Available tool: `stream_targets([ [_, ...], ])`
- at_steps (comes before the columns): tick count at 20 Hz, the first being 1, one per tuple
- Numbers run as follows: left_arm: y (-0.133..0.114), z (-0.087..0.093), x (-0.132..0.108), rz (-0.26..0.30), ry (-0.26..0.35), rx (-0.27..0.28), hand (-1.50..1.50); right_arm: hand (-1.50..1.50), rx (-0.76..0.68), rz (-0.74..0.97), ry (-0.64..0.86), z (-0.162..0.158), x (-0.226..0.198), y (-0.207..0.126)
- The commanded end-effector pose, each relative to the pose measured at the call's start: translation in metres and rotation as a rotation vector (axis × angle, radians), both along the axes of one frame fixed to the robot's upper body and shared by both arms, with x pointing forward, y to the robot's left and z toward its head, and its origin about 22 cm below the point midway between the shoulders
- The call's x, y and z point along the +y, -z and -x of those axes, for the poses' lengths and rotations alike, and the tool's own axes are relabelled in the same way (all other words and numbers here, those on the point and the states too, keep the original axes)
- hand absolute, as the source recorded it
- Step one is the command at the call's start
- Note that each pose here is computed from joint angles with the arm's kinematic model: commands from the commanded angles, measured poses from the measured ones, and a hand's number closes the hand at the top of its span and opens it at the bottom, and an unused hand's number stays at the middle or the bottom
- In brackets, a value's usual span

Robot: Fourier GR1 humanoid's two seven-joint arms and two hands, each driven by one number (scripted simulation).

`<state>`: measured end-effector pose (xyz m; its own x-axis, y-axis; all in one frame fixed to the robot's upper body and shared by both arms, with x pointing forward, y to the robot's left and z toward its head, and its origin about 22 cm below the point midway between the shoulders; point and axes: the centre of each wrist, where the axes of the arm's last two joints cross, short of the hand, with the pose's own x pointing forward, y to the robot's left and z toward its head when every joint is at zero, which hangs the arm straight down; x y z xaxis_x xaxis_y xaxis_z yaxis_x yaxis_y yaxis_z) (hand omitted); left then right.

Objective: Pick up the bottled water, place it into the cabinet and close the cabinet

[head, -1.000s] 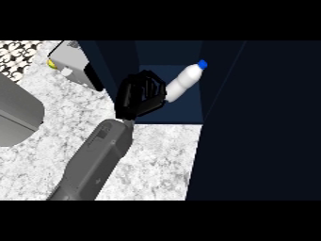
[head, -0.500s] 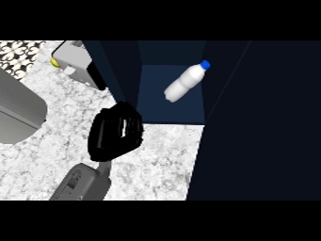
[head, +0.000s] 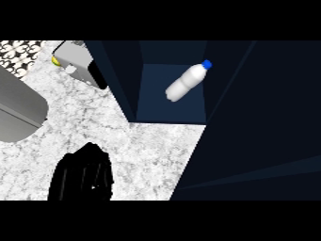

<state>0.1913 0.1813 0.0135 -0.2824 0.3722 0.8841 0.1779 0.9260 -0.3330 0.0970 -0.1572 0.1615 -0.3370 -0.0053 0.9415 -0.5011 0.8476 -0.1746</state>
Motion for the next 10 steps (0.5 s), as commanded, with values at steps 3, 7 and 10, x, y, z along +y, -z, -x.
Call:
stream_targets([
  [3,-0.003,0.055,0.020,-0.002,-0.047,-0.006,1.50,1.50,0.013,-0.062,-0.172,0.025,0.010,-0.024],
  [7,-0.013,0.078,0.044,-0.012,-0.041,-0.006,1.50,1.50,0.002,-0.069,-0.145,0.015,0.021,-0.029],
  [10,-0.031,0.086,0.052,-0.022,-0.069,-0.025,1.50,1.50,-0.009,-0.072,-0.139,0.000,0.034,-0.032],
])
